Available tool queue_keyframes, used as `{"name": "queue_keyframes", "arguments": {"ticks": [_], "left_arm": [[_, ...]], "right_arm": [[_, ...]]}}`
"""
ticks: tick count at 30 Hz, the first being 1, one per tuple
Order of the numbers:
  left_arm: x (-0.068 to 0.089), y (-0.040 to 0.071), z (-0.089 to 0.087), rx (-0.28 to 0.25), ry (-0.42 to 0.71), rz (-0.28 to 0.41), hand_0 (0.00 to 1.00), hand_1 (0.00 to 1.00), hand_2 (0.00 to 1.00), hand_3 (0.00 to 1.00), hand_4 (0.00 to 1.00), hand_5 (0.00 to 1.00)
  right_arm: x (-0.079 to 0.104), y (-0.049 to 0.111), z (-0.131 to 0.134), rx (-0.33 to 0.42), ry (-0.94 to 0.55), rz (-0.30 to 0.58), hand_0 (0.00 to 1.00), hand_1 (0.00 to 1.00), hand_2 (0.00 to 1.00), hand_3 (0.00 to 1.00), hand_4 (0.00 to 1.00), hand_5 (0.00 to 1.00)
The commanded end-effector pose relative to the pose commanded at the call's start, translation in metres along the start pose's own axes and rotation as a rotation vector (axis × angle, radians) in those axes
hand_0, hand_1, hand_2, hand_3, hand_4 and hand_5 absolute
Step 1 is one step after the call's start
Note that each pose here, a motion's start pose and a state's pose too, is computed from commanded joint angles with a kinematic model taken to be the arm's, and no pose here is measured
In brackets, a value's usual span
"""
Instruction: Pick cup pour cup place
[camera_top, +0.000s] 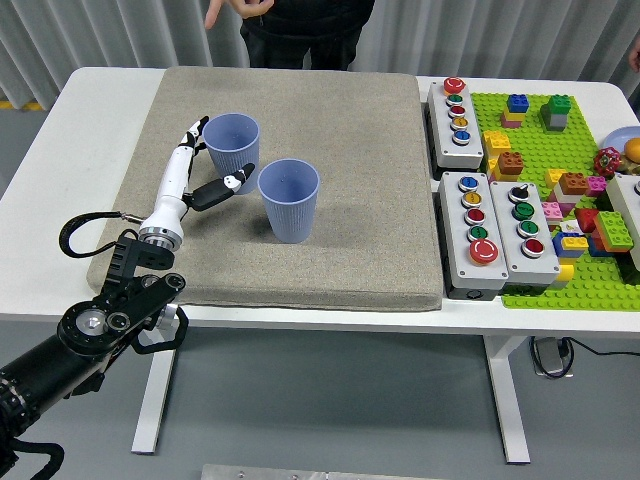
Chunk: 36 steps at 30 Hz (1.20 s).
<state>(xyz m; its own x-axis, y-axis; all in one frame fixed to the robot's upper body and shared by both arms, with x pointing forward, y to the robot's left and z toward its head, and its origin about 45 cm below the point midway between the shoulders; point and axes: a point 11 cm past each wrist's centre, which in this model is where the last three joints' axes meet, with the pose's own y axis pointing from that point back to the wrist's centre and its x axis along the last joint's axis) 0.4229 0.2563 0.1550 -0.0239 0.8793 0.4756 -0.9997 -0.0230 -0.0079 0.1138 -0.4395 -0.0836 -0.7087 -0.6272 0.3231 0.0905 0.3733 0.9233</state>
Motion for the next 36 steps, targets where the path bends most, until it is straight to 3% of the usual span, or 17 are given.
{"name": "queue_keyframes", "arguments": {"ticks": [36], "left_arm": [[-0.004, -0.013, 0.003, 0.018, 0.000, -0.013, 0.900, 0.889, 0.998, 0.998, 0.895, 0.419]], "right_arm": [[-0.006, 0.004, -0.010, 0.015, 0.007, -0.015, 0.668, 0.608, 0.552, 0.543, 0.002, 0.168]]}}
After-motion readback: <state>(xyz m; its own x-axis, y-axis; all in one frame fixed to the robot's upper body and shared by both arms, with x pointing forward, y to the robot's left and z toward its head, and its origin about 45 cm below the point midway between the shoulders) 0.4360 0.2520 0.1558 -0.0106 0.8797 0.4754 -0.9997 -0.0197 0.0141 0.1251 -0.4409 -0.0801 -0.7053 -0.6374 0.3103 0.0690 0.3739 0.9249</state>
